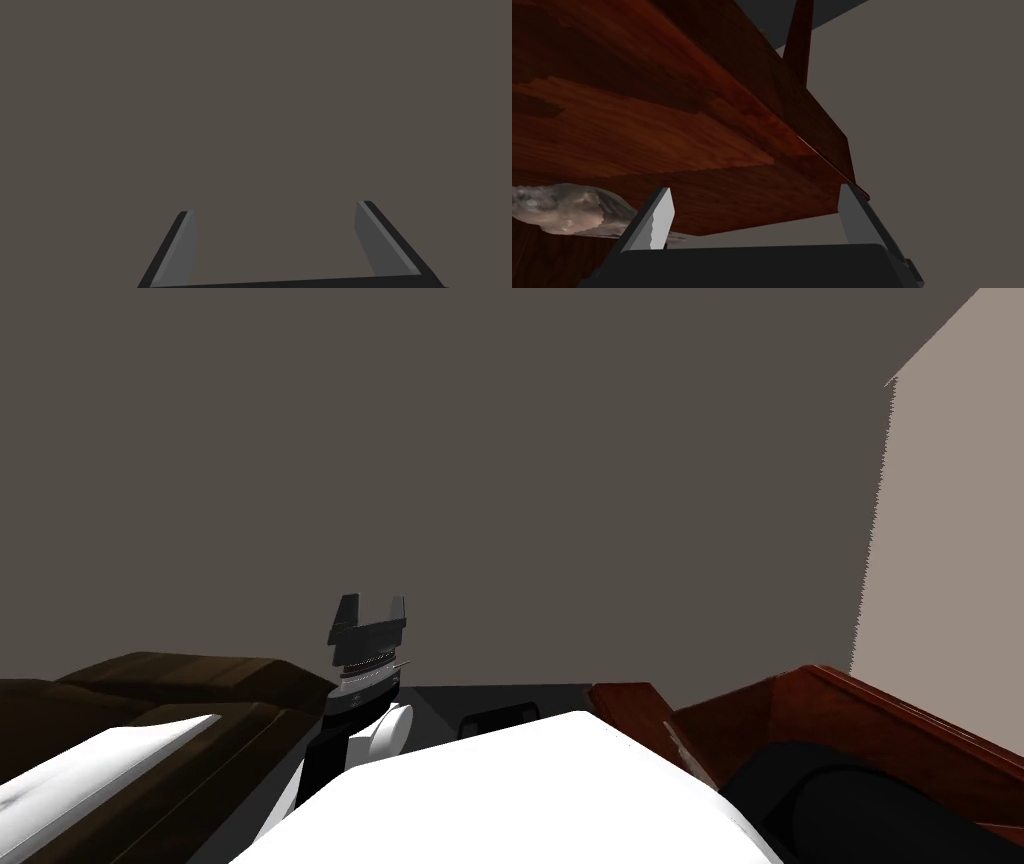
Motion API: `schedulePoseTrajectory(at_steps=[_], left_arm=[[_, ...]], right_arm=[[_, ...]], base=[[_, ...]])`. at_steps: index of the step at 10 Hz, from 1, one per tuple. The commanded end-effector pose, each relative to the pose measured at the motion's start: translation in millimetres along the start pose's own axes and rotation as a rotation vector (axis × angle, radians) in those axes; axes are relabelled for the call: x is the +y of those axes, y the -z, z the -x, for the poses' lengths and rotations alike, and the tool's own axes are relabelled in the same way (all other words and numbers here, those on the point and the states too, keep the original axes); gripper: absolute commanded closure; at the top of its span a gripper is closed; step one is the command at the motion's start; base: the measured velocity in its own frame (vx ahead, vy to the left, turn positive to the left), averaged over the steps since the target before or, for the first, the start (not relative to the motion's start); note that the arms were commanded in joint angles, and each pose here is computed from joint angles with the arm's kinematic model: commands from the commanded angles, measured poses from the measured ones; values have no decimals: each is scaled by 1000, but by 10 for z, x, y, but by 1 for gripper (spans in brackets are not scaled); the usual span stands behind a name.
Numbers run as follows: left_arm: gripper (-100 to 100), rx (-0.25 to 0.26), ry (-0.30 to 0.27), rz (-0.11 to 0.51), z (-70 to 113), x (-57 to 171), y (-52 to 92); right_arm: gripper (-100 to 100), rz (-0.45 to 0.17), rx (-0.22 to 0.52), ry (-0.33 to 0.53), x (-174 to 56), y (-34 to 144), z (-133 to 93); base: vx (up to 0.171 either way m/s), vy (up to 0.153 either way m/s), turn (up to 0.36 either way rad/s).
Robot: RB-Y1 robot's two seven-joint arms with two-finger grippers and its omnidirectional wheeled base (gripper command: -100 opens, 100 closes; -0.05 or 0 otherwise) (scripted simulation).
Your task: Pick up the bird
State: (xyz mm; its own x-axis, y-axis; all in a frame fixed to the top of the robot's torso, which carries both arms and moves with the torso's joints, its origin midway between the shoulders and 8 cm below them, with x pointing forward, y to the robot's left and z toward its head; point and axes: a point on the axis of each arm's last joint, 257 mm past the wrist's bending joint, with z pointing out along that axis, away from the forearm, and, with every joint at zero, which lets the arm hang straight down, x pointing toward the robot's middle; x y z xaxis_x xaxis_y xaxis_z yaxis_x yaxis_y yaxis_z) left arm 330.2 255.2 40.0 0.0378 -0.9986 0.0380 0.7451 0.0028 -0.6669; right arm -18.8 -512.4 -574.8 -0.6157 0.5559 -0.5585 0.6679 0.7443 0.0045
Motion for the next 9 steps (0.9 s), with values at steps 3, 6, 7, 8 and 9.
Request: schedulePoseTrajectory(at_steps=[3,6,7,8,9], left_arm=[[0,0,0,0,-1,0,0],[0,0,0,0,0,0,0],[0,0,0,0,0,0,0],[0,0,0,0,0,0,0],[0,0,0,0,0,0,0]], right_arm=[[-100,-69,45,36,-341,52,-179],[-100,-156,92,96,-772,144,-285],[-100,-168,107,94,-834,175,-358],[-100,-170,109,94,-843,179,-368],[-100,-210,131,121,-1038,234,-408]], base=[[1,-20,147],[-6,-33,191],[-8,-30,156],[-3,-16,2],[-8,-18,224]])
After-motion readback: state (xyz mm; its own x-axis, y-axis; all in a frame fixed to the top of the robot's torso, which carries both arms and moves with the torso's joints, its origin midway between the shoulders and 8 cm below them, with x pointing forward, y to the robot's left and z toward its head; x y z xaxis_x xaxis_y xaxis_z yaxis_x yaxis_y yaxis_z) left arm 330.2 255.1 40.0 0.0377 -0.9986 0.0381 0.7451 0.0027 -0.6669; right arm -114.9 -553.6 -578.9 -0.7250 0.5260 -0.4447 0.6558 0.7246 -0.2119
